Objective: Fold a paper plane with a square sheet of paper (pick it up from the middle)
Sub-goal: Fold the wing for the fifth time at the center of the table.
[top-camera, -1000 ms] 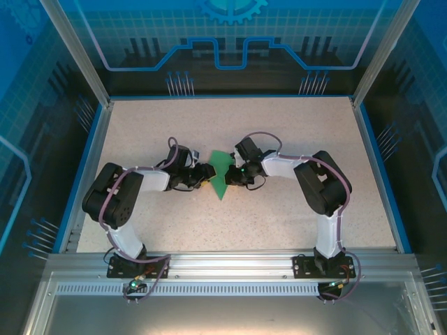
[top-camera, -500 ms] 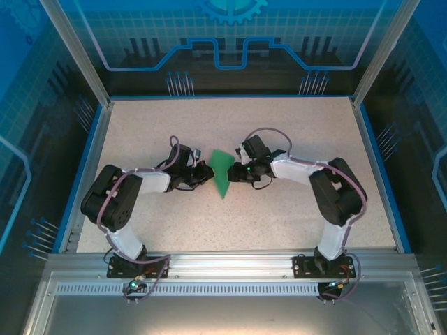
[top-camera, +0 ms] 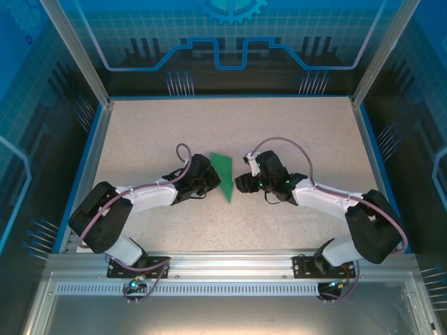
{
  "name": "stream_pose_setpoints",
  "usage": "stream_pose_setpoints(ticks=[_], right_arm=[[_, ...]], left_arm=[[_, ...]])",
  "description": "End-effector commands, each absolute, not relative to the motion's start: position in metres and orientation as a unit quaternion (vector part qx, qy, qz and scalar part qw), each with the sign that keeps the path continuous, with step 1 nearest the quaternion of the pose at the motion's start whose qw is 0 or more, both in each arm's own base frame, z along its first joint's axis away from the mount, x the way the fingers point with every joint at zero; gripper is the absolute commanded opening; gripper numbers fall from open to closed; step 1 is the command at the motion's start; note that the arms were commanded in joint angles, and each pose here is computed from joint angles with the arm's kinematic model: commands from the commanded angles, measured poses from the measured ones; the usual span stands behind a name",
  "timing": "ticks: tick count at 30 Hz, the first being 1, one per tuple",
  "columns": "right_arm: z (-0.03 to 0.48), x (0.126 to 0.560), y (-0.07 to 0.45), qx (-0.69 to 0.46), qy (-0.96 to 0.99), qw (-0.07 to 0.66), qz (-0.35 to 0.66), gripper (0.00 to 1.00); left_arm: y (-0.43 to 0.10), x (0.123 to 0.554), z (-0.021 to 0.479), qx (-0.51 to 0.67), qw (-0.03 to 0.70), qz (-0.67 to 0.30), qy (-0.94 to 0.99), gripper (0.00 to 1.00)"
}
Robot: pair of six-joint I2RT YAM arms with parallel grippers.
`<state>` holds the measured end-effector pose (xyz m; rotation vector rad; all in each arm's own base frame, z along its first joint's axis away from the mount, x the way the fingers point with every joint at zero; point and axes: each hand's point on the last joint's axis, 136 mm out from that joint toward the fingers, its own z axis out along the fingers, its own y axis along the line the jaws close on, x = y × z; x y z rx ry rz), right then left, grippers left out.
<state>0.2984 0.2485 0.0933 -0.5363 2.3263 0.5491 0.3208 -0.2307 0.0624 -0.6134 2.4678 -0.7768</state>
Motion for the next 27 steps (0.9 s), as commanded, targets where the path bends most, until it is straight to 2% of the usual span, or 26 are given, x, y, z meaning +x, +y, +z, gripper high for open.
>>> stream_pose_setpoints(ticks=[1, 6, 15, 27], right_arm=[[0.110, 0.300, 0.268, -0.272, 0.844, 0.409, 0.216, 0.59], [0.099, 0.282, 0.294, -0.349, 0.802, 0.437, 0.212, 0.59], [0.082, 0.266, 0.331, -0.429, 0.748, 0.459, 0.214, 0.53], [0.050, 0.283, 0.336, -0.411, 0.757, 0.470, 0.195, 0.33]], left_arm=[[-0.211, 0.321, 0.055, -0.277, 0.259, -0.231, 0.896, 0.05], [-0.213, 0.319, 0.048, -0.290, 0.245, -0.218, 0.899, 0.05], [-0.222, 0.323, 0.055, -0.297, 0.231, -0.229, 0.898, 0.09], [-0.224, 0.322, 0.063, -0.317, 0.221, -0.264, 0.884, 0.09]])
